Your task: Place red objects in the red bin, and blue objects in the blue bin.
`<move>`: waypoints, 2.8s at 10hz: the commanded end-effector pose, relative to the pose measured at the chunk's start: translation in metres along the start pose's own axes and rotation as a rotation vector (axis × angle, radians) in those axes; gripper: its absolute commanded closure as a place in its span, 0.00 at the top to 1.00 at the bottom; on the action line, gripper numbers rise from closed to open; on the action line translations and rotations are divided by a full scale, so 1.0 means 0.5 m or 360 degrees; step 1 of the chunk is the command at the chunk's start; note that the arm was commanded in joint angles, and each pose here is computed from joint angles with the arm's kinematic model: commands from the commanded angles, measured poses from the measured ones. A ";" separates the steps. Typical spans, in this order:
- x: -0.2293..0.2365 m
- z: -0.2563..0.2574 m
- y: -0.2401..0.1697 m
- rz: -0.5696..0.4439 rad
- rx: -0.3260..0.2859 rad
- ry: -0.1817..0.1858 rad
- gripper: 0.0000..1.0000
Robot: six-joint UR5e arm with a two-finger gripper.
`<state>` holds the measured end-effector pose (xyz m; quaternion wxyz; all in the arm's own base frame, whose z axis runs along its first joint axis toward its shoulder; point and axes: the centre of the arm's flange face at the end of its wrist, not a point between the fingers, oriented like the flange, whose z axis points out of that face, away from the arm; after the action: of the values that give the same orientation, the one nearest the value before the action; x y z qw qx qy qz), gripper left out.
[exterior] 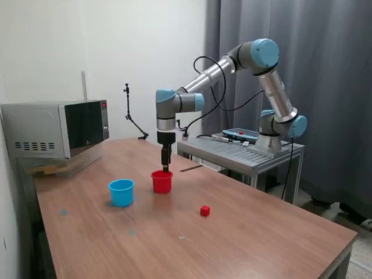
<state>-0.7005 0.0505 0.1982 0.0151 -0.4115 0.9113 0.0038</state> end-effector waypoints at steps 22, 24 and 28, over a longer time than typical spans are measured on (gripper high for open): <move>0.296 0.131 -0.264 -0.1511 0.0251 0.0179 1.00; 0.305 0.160 -0.258 -0.1515 0.0204 0.0188 1.00; 0.317 0.154 -0.238 -0.1506 0.0124 0.0177 1.00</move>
<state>-0.7098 -0.1470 0.1143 -0.0188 -0.7807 0.6206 -0.0703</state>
